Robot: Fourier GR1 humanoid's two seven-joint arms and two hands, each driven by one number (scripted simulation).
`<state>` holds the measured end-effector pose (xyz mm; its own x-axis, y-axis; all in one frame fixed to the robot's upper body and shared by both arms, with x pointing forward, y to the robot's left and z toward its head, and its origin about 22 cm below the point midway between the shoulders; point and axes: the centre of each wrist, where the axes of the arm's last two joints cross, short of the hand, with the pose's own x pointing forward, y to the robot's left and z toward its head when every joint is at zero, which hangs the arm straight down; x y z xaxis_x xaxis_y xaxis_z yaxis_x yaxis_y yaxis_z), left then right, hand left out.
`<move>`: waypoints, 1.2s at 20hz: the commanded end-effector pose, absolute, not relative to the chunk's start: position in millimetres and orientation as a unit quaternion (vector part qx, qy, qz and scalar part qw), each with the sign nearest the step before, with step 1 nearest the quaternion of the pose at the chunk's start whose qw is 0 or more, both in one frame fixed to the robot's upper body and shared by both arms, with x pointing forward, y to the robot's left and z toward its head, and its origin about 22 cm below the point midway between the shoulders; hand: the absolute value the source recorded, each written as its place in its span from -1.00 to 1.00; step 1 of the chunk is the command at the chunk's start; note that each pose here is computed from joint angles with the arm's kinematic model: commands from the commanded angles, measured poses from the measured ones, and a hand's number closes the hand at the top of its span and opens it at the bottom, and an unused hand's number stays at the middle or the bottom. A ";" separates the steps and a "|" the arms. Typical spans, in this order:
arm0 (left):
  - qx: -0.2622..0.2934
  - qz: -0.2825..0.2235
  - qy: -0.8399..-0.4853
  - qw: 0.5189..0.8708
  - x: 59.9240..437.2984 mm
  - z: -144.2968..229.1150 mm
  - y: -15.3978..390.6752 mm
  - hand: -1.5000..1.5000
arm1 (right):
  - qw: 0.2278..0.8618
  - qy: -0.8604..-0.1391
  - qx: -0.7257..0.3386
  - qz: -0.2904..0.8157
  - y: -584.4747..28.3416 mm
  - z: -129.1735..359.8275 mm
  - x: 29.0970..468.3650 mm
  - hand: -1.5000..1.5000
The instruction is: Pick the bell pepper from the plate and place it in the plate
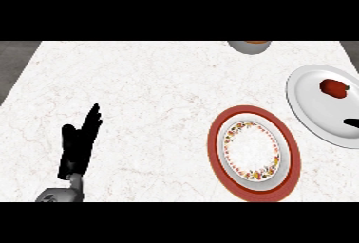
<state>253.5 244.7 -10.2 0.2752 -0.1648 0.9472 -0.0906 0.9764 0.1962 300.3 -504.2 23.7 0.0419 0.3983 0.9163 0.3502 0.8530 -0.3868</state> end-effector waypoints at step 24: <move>0.100 -0.020 -0.609 0.786 263.6 6.0 226.9 0.00 | 0.655 -0.661 -0.363 -0.035 -551.3 15.4 234.2 -1.00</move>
